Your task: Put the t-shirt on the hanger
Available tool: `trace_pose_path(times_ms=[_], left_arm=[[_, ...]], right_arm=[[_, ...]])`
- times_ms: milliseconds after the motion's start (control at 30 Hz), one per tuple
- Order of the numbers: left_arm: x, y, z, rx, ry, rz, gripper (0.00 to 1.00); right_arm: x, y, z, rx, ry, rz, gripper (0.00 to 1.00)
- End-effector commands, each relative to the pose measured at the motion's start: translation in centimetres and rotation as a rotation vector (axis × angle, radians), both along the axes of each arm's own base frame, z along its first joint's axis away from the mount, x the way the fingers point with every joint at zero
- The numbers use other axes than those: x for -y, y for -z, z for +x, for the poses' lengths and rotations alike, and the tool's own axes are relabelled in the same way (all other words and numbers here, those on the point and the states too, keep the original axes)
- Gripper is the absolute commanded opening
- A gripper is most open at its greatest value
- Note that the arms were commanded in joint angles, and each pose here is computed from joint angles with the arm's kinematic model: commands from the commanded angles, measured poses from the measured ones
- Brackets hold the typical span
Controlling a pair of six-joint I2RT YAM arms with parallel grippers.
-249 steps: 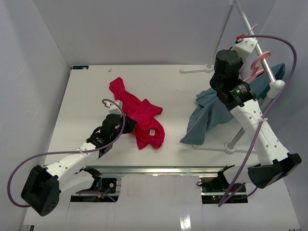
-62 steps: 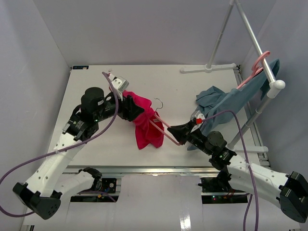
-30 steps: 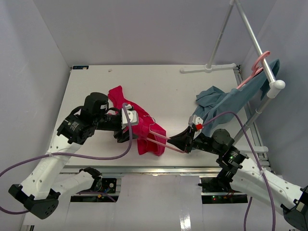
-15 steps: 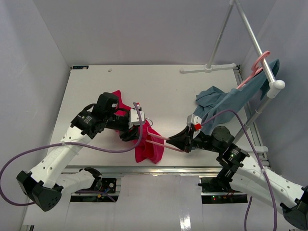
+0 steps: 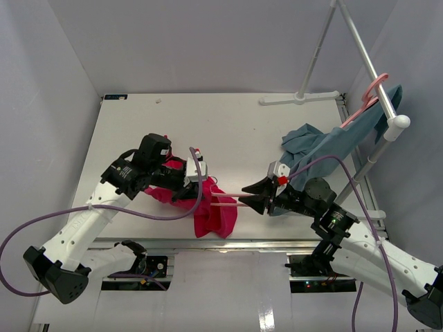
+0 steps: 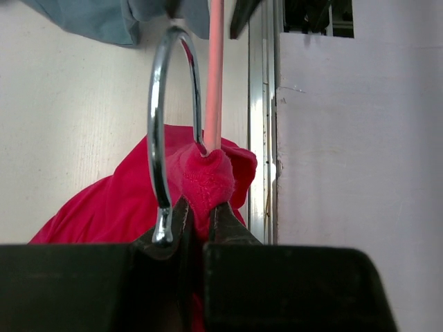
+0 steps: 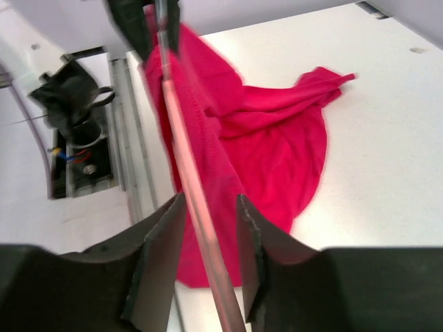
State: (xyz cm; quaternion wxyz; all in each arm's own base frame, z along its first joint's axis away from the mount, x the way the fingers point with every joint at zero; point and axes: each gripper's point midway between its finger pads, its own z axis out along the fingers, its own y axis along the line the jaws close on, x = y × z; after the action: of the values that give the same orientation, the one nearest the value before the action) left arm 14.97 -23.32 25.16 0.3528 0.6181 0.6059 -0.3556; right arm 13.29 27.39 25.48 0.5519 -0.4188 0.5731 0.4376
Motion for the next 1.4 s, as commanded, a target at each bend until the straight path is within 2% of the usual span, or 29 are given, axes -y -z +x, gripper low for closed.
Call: trace_pose_path(times_ms=[0, 167, 333, 433, 633, 900, 1367], left_arm=[[0.8, -2.7, 1.0, 0.011, -0.091, -0.077, 0.00], [-0.4, -2.2, 3.1, 0.015, -0.304, -0.072, 0.00], [-1.3, -1.1, 5.2, -0.014, -0.482, -0.055, 0.00], [-1.7, -0.7, 6.2, -0.037, -0.574, -0.054, 0.00], [-3.8, -1.2, 9.8, -0.082, -0.913, -0.071, 0.00], [-5.6, -2.0, 11.4, -0.129, -1.166, -0.228, 0.00], [-6.4, 0.0, 11.2, -0.149, -1.221, -0.245, 0.00]], right_arm=[[1.0, -6.0, 3.3, 0.050, 0.205, 0.134, 0.61], [2.2, -7.7, 5.2, 0.030, 0.335, 0.157, 0.76], [4.0, -8.6, 8.0, -0.009, 0.527, 0.191, 0.79], [3.8, -8.6, 8.9, -0.033, 0.562, 0.168, 0.79], [1.0, -5.7, 9.9, -0.140, 0.526, 0.096, 0.71], [-3.3, -0.8, 10.1, -0.252, 0.523, -0.002, 0.65], [-9.5, 4.0, 8.4, -0.306, 0.600, -0.028, 0.51]])
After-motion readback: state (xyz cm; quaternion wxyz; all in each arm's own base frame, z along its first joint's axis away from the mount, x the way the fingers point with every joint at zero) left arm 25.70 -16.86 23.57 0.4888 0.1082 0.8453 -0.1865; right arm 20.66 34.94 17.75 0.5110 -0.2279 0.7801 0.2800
